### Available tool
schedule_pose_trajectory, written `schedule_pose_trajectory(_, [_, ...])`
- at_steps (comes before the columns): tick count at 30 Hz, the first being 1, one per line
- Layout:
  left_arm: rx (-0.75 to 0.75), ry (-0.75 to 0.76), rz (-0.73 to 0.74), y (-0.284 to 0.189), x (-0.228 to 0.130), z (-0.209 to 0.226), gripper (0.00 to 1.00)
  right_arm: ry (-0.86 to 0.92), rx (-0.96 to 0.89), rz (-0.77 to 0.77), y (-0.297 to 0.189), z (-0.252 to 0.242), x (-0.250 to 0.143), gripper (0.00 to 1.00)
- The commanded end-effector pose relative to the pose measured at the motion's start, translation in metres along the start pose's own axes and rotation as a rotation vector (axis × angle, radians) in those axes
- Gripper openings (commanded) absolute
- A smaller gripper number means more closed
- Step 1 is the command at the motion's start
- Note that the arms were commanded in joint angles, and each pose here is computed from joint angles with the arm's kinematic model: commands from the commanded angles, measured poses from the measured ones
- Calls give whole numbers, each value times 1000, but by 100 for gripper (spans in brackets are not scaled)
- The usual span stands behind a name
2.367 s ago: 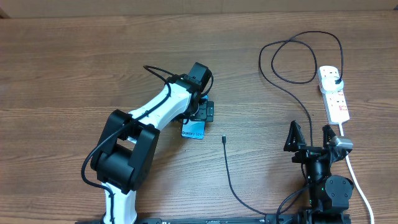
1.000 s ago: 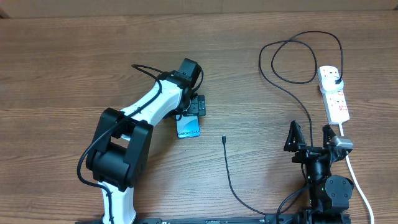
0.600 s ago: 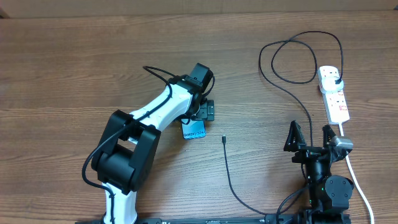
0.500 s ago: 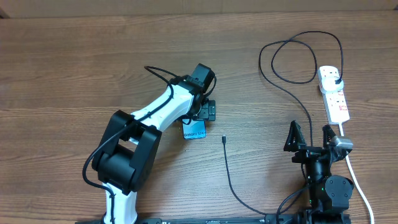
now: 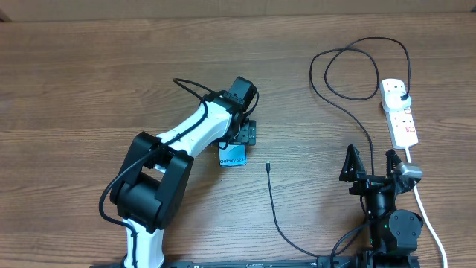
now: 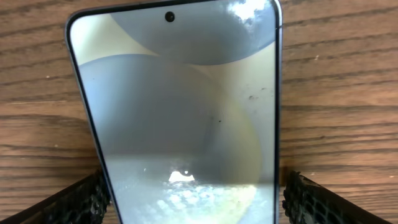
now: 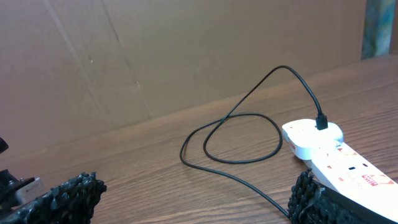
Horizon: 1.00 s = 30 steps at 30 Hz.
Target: Plug charger to phone and switch on socket
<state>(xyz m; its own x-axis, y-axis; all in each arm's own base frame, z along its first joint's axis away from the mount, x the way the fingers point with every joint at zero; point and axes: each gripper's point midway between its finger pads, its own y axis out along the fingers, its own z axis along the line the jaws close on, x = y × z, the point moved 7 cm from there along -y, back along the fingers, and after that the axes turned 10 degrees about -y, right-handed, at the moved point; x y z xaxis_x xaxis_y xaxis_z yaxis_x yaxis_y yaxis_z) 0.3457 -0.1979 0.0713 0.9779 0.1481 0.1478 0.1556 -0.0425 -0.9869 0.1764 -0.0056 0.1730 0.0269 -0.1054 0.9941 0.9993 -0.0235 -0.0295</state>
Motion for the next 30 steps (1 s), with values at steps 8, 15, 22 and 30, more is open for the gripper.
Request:
schedule_pose_trajectory(8, [42,92,28,7,-6,8,94,-1,7,-4,0,1,-2,100])
schedule_pose_trajectory(15, [115,38,43,2,5,34,100,-1,7,-4,0,1,-2,100])
schedule_pose_trajectory(22, [114,15,49,2,9,41,99,-1,7,-4,0,1,-2,100])
schedule_pose_trajectory(30, [23,-28,11,3,16,26,100,-1,7,-4,0,1,-2,100])
